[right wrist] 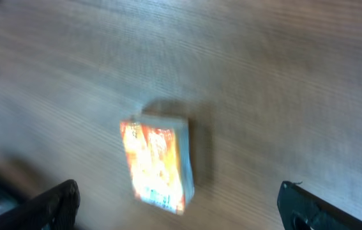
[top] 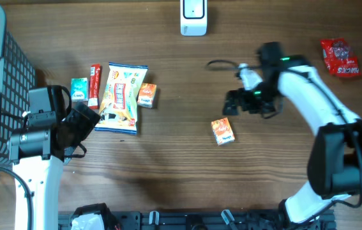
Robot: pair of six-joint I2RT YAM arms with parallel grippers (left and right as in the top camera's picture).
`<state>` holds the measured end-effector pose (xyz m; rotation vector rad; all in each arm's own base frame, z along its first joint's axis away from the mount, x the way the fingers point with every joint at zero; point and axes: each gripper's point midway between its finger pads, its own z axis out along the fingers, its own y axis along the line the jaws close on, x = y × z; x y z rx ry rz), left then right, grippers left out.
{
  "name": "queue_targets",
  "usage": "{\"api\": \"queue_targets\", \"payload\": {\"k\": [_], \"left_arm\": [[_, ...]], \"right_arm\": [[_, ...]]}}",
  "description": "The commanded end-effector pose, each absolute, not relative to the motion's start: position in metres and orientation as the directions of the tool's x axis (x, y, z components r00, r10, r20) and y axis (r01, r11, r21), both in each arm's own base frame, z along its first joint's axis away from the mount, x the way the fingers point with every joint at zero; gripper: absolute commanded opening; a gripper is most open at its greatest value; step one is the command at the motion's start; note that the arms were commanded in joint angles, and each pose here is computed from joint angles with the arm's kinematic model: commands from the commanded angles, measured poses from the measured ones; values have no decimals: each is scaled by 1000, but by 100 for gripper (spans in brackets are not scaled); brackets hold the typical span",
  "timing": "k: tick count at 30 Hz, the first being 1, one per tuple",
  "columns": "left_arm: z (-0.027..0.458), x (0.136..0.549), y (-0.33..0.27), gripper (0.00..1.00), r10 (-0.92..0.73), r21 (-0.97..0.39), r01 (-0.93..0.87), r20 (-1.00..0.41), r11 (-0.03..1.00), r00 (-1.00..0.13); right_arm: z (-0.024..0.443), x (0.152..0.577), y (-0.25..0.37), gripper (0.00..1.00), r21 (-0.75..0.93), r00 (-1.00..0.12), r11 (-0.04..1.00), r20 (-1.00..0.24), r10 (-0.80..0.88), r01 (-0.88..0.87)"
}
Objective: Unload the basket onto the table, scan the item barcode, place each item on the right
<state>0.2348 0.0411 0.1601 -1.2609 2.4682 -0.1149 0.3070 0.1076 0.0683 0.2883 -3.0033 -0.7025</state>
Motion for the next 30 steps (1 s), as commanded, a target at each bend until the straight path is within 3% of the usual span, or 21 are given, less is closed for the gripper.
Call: {"api": "queue_targets", "payload": {"k": [1,2,4,12,17,20,25,28,30], "left_arm": [[165,239,44,100,-809,-251,-776,-293,579,-509],[166,240,44,100,-809,-254,-775,-296,579,-508],[166,242,44,100,-809,-259,-773,-300,579,-505],[166,242,44,100,-809,-260,-773,-301,579,-505],[166,241,44,100,-809,-255,-774,-297,579,-507],[166,241,44,100,-809,-258,-774,-299,579,-506],[166,241,44,100,-809,-258,-773,-299,579,-506],[166,242,44,100,-809,-258,-773,-300,579,-506],[166,242,44,100,-809,-259,-773,-300,579,-506]], "right_arm": [[82,301,98,100,595,-990,798,21,-139,-99],[78,297,92,99,597,-992,799,46,-117,-66],[70,291,88,89,602,-993,798,66,-101,-41],[11,269,92,82,588,-990,800,134,47,118],[9,262,109,80,690,-994,717,106,36,100],[10,259,115,71,720,-995,689,94,19,81],[2,252,116,68,721,-994,686,104,32,98],[-10,249,119,58,714,-987,682,131,92,158],[-17,246,122,57,713,-984,679,134,113,175]]}}
